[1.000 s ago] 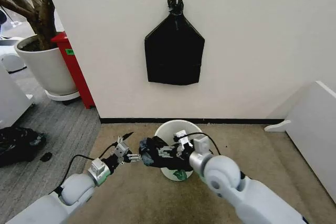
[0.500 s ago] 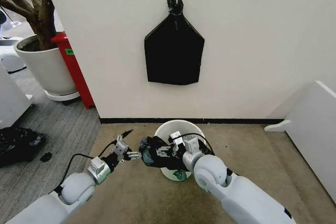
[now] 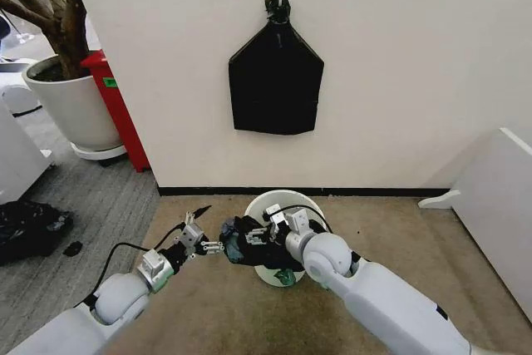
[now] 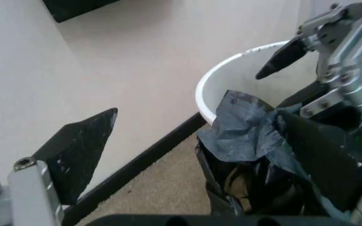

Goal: Place the garbage bag over the trash bin.

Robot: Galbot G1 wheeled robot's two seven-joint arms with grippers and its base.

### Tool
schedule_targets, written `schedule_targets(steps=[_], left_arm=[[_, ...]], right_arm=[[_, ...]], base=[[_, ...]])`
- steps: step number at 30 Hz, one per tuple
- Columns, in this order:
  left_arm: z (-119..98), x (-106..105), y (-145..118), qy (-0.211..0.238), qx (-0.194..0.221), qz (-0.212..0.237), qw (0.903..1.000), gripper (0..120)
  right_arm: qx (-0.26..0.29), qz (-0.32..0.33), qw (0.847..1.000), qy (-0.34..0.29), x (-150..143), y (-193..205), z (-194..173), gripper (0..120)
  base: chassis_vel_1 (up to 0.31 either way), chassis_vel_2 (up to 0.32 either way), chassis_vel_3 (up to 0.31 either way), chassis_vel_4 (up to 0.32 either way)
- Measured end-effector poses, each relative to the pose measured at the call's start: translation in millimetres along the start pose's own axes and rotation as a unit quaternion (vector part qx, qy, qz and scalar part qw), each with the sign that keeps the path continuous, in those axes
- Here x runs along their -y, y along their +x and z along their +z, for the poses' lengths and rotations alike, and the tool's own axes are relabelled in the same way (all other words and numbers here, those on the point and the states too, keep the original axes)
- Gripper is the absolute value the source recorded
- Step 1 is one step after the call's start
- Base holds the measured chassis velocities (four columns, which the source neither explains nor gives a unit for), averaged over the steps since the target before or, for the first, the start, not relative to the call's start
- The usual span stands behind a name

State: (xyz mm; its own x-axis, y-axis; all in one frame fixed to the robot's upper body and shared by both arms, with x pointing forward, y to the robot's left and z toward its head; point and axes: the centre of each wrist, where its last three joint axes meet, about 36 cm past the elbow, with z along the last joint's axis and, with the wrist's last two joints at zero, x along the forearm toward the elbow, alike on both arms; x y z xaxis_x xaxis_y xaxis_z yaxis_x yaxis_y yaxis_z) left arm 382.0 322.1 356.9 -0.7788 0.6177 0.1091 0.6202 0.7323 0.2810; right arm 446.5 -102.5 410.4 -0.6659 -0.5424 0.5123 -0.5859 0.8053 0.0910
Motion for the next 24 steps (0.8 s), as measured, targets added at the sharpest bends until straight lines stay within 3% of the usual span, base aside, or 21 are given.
schedule_targets(steps=[14, 24], left_arm=[[4, 5, 1, -0.002, -0.002, 0.015, 0.9999, 100], [4, 24, 14, -0.006, 0.001, 0.034, 0.9994, 100]], right_arm=[[0.007, 0.021, 1.000, -0.005, 6, -22, 1, 100], [0.008, 0.035, 0.999, -0.006, 3, -25, -2, 100]], base=[[0.000, 0.000, 0.000, 0.000], [0.000, 0.000, 0.000, 0.000]])
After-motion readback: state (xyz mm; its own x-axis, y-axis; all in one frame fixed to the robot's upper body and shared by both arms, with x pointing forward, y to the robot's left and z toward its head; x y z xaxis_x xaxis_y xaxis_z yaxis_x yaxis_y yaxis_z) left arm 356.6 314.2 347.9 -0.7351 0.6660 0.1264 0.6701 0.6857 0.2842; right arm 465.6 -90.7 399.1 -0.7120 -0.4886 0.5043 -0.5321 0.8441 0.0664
